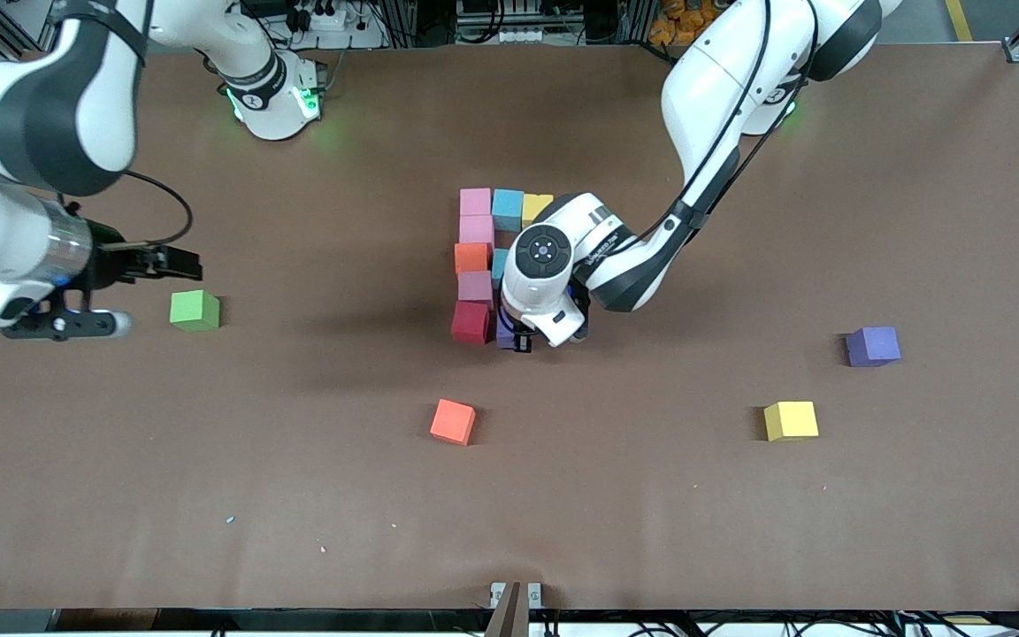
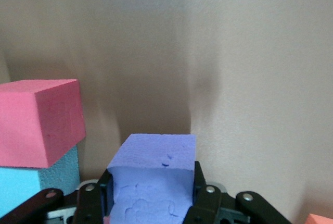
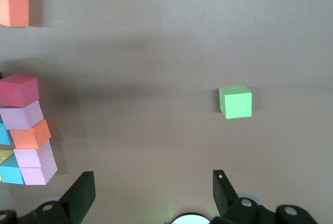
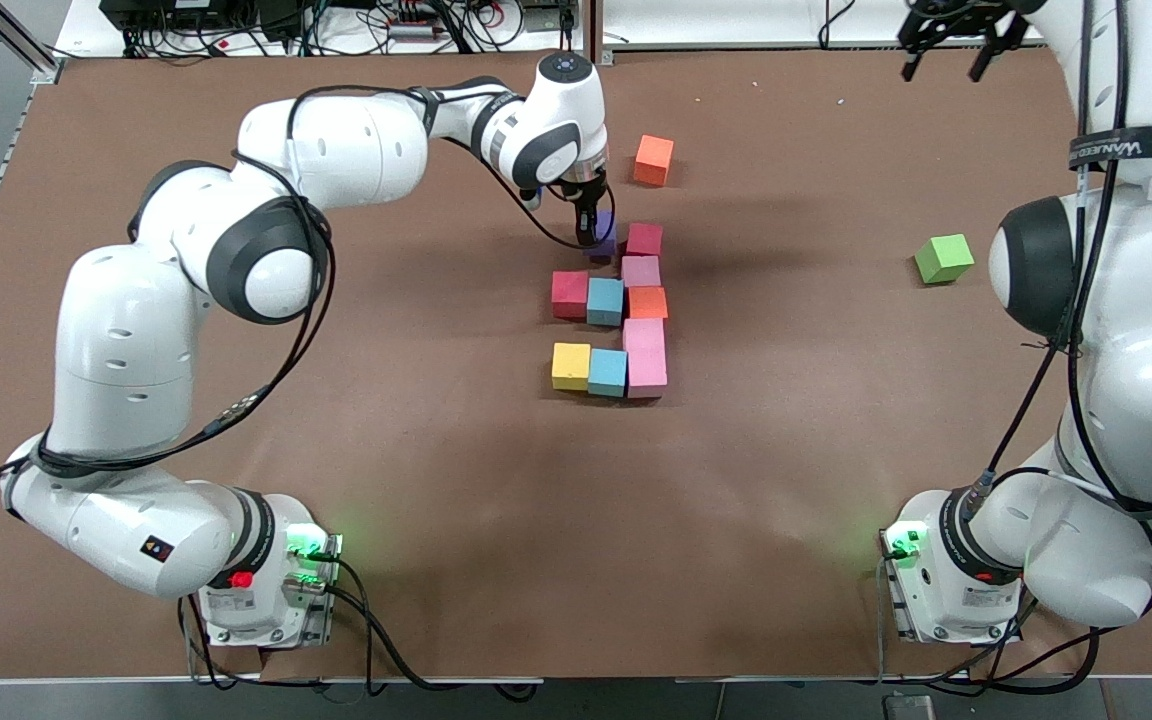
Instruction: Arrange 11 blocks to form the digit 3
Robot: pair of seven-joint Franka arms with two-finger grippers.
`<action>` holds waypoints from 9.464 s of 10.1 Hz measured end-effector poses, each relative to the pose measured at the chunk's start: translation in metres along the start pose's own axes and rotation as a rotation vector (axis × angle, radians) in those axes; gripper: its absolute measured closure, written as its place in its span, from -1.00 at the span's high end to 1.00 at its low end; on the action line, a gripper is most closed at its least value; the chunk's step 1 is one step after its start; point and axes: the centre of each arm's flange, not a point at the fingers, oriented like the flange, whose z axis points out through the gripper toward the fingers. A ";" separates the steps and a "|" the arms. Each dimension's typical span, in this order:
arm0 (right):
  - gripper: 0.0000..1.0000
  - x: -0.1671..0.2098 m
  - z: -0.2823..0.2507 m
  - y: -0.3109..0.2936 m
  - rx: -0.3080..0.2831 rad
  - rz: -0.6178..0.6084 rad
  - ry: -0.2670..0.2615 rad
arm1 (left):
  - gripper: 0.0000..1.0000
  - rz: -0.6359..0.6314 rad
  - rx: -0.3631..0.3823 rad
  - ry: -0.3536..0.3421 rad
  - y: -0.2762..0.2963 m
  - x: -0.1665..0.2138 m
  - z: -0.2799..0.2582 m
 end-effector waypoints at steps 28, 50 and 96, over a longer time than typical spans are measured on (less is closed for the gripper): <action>1.00 -0.017 -0.016 0.030 -0.061 -0.103 0.241 | 1.00 -0.014 -0.044 -0.023 -0.004 -0.016 0.008; 1.00 -0.035 0.000 0.032 -0.075 -0.090 0.216 | 1.00 1.032 0.060 0.119 0.107 0.456 -0.129; 1.00 -0.036 -0.059 0.040 -0.059 0.019 0.255 | 0.07 -0.098 -0.038 0.019 0.003 0.084 -0.033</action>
